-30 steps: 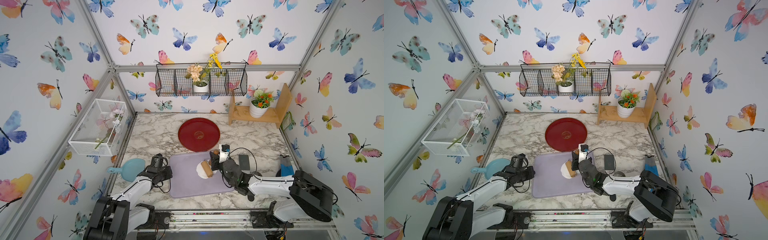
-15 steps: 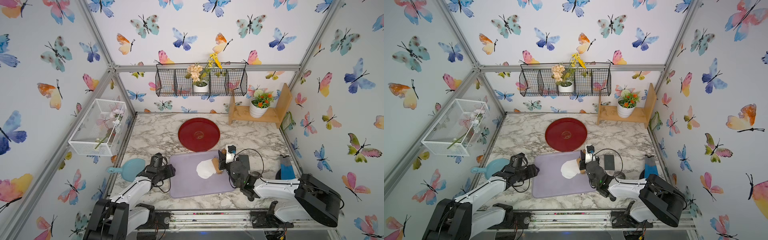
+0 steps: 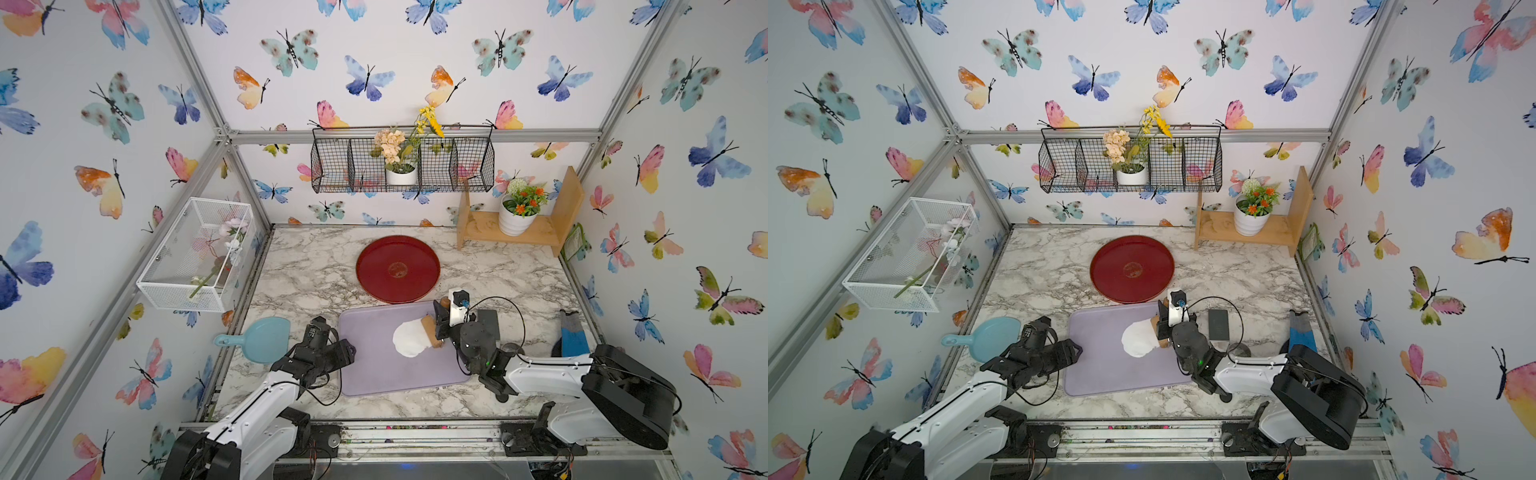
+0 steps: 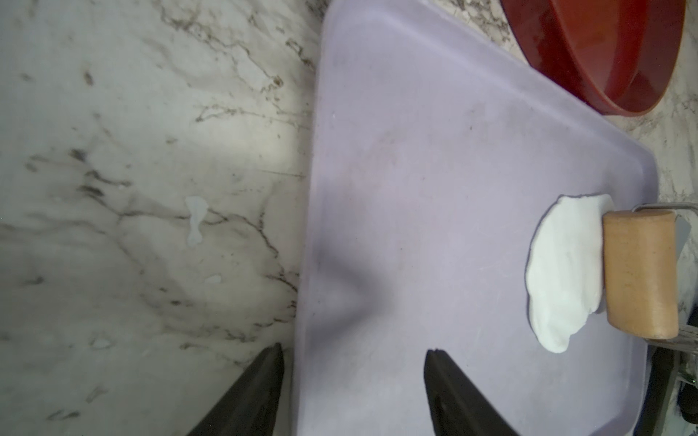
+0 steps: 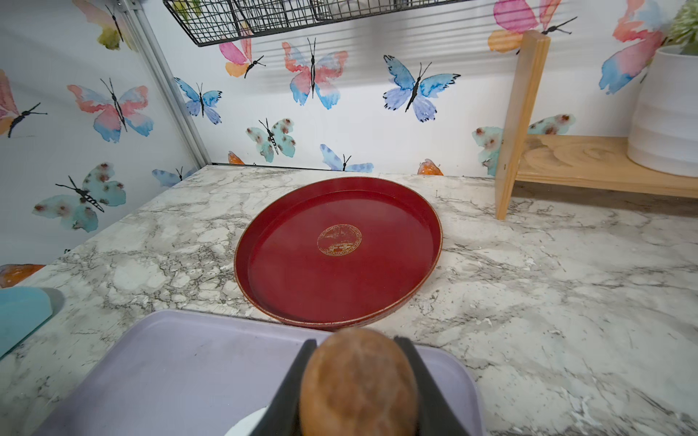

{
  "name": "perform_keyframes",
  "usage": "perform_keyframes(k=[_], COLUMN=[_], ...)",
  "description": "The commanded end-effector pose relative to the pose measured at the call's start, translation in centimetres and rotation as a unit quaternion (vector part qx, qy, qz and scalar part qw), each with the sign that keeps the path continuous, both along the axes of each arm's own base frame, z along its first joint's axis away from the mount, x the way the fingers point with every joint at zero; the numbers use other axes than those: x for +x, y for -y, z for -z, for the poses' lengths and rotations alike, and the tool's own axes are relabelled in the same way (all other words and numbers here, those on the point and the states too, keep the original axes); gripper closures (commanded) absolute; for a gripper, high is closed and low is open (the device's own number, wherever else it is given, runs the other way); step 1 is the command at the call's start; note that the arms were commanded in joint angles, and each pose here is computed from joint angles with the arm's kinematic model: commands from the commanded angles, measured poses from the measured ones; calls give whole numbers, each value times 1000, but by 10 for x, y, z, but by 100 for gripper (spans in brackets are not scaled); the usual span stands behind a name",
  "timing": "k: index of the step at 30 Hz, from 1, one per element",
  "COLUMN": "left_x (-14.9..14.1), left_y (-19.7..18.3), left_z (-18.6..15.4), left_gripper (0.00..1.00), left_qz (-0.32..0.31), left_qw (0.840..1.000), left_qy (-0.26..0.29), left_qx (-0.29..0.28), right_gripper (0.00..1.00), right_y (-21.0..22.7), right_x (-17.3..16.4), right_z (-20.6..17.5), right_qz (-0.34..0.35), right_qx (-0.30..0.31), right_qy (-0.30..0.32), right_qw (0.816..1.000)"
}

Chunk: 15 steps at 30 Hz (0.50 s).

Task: Roll out the dumpling wrappers from the dough
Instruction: Flatten out the dough on the work surface.

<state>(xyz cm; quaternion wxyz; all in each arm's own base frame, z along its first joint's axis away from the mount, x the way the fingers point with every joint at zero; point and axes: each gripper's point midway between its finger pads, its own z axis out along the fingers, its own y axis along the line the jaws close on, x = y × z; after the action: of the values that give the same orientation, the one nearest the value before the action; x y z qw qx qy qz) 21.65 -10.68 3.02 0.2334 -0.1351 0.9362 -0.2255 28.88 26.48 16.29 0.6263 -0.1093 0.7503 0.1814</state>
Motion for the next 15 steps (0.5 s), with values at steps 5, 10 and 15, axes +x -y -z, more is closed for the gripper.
perform_keyframes(k=[5, 10, 15], left_x=[-10, -7, -4], left_y=[3, 4, 5], left_z=[11, 8, 3], left_gripper=[39, 40, 40], left_qz=[7, 11, 11], left_qw=[1000, 1000, 1000], left_qy=[-27, -24, -18], left_qx=[-1, 0, 0], right_gripper=[98, 98, 98], right_y=[-16, -14, -6], right_x=[-33, -45, -54], right_z=[69, 93, 116], right_qz=[-92, -97, -90], right_qx=[-20, -26, -36], right_qy=[-104, -135, -161], right_qw=[990, 986, 982])
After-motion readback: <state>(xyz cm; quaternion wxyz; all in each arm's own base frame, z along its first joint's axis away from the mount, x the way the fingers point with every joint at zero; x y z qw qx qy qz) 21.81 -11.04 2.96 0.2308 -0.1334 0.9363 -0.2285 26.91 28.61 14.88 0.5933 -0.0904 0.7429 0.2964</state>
